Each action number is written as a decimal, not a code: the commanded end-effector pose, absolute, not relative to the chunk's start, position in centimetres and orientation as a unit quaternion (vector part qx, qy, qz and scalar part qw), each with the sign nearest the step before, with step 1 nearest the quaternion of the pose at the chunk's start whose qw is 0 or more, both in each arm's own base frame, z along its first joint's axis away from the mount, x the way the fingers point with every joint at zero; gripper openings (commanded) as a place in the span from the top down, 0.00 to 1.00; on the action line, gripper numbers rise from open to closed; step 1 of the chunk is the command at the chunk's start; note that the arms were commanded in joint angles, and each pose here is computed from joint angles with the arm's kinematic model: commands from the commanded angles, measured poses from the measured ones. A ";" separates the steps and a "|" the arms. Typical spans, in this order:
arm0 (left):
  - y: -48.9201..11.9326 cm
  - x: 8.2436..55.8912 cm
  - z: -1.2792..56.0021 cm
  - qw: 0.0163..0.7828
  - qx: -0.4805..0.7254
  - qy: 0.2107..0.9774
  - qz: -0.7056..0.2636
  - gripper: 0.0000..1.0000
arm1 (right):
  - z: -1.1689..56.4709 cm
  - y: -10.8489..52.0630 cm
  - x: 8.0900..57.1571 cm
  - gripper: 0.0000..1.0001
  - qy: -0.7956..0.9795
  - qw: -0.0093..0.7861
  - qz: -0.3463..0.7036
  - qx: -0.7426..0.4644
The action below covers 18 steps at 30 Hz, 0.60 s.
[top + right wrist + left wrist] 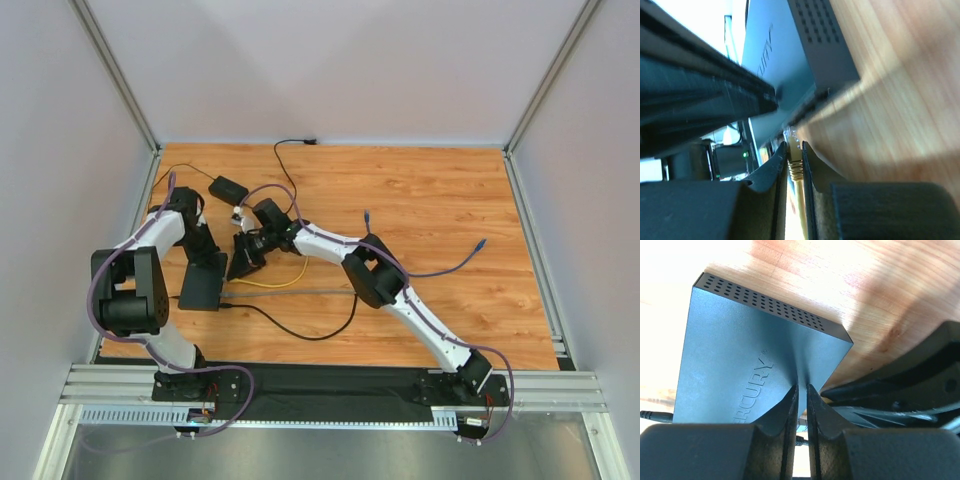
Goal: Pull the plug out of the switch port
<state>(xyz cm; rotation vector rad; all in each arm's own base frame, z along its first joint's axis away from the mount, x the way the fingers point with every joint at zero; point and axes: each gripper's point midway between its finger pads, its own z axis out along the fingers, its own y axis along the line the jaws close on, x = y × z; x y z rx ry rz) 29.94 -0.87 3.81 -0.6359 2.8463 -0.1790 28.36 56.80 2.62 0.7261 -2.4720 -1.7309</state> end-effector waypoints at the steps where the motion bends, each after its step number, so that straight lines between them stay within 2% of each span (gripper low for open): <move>1: 0.3 28.8 1.7 0.080 -0.222 0.971 -0.019 0.81 | 4.2 55.2 29.3 1.00 -0.797 0.007 -0.558 0.232; 2: 0.3 28.8 1.5 0.077 -0.222 0.972 -0.019 0.81 | 4.3 54.8 28.8 1.00 -0.792 0.037 -0.572 0.213; 9: 0.1 28.7 1.3 0.069 -0.222 0.972 -0.022 0.82 | 4.5 53.9 30.4 1.00 -0.805 -0.004 -0.550 0.224; 12: 0.3 29.3 2.9 0.102 -0.220 0.970 -0.022 0.82 | 6.4 52.4 31.9 1.00 -0.810 -0.059 -0.533 0.238; 15: -0.1 30.2 5.0 0.148 -0.212 0.965 -0.044 0.81 | 11.7 50.4 34.1 1.00 -0.804 -0.141 -0.521 0.250; 18: 0.1 30.7 6.9 0.187 -0.209 0.959 -0.047 0.80 | 12.8 47.0 36.1 1.00 -0.822 -0.179 -0.489 0.231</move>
